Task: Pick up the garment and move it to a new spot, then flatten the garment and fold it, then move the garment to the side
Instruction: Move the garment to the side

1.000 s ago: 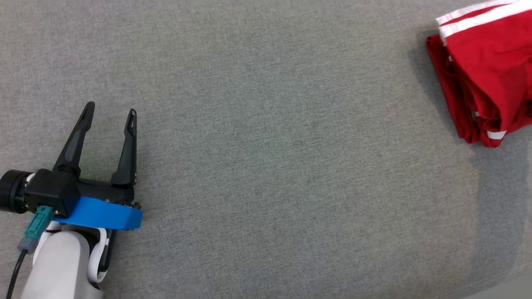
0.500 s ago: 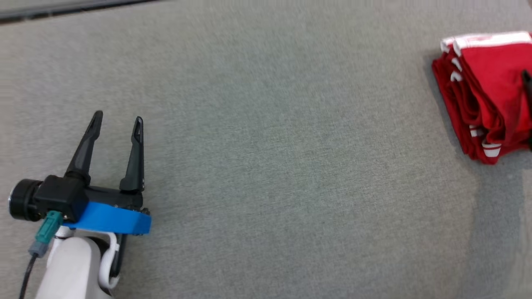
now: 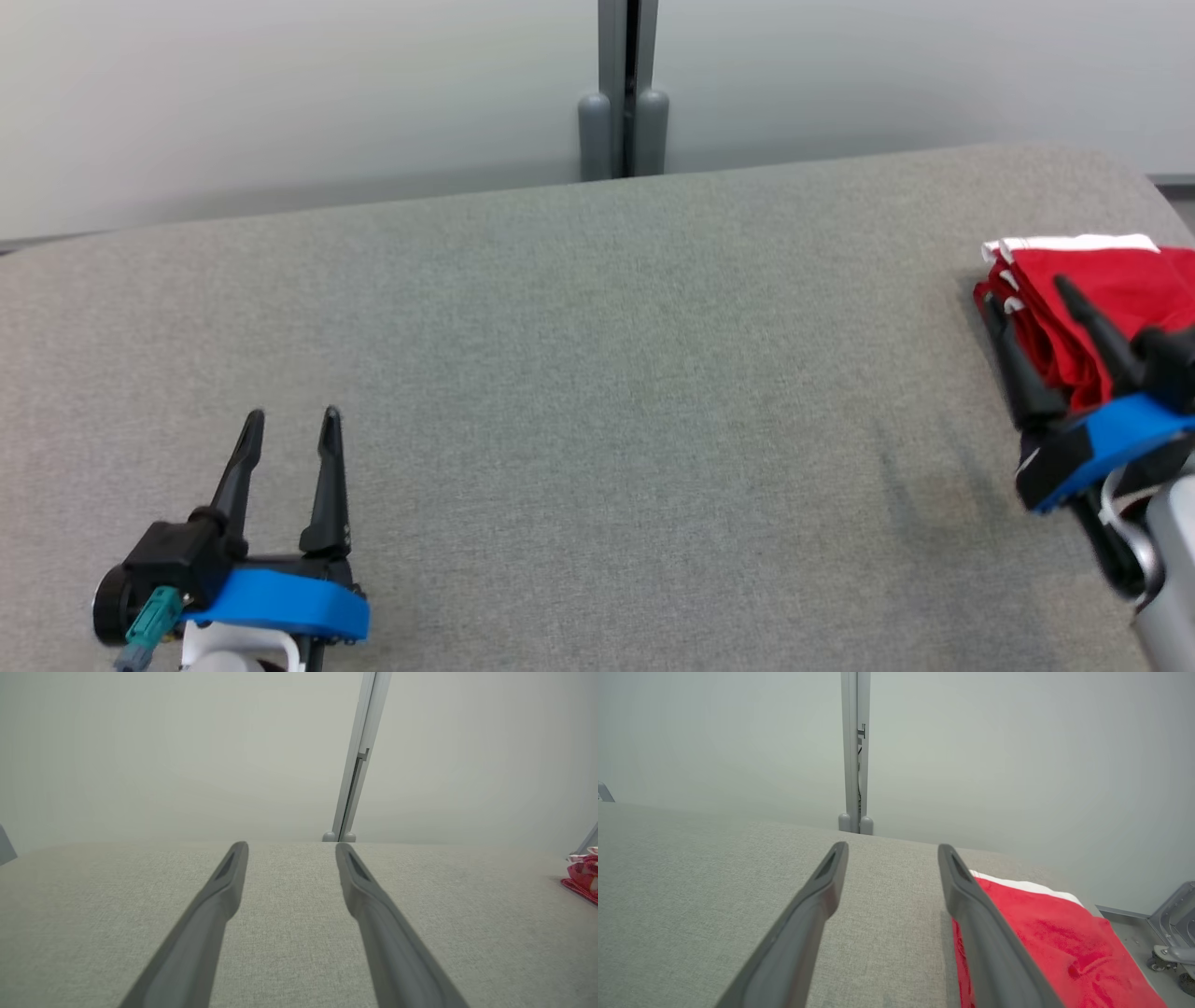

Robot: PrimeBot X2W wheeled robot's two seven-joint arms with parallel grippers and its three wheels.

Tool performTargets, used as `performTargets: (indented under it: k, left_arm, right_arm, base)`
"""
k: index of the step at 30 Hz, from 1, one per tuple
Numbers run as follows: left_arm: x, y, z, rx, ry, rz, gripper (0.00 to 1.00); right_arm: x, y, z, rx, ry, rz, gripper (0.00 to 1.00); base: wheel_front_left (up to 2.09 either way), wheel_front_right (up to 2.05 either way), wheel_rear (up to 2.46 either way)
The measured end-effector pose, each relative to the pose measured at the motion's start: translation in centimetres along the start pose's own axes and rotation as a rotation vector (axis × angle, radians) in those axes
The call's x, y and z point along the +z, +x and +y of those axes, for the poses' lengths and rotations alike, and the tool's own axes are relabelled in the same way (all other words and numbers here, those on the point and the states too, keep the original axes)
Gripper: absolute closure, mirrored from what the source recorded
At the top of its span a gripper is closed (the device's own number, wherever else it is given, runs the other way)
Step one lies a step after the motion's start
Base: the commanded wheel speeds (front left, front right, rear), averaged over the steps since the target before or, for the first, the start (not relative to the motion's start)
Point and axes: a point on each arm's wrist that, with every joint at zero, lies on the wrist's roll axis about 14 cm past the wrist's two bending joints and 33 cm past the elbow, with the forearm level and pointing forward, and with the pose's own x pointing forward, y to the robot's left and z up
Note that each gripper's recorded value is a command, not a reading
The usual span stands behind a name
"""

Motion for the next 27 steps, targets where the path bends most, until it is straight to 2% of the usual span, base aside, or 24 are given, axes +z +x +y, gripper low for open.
performTargets:
  k: [5, 9, 18, 27]
  left_arm:
    - [0.9, -2.1, 1.3, 0.053, -0.011, -0.022, 0.00]
    - [1.2, -3.5, 1.9, 0.088, -0.022, -0.033, 0.00]
    - [0.2, -5.4, 2.5, 0.127, -0.044, -0.011, 0.00]
    - [-0.3, -5.3, 2.7, 0.131, -0.052, 0.003, 0.00]
  right_arm:
    - [0.5, -2.2, 3.8, 0.035, 0.077, -0.055, 0.00]
    - [0.3, -3.5, 5.2, 0.026, 0.110, -0.073, 0.00]
    - [-1.1, -6.0, 5.6, -0.037, 0.174, -0.050, 0.00]
    - [-1.0, -6.3, 5.9, -0.049, 0.182, -0.043, 0.00]
  base:
    - [0.00, 0.00, 0.00]
    - [0.00, 0.00, 0.00]
    - [0.00, 0.00, 0.00]
    - [0.00, 0.00, 0.00]
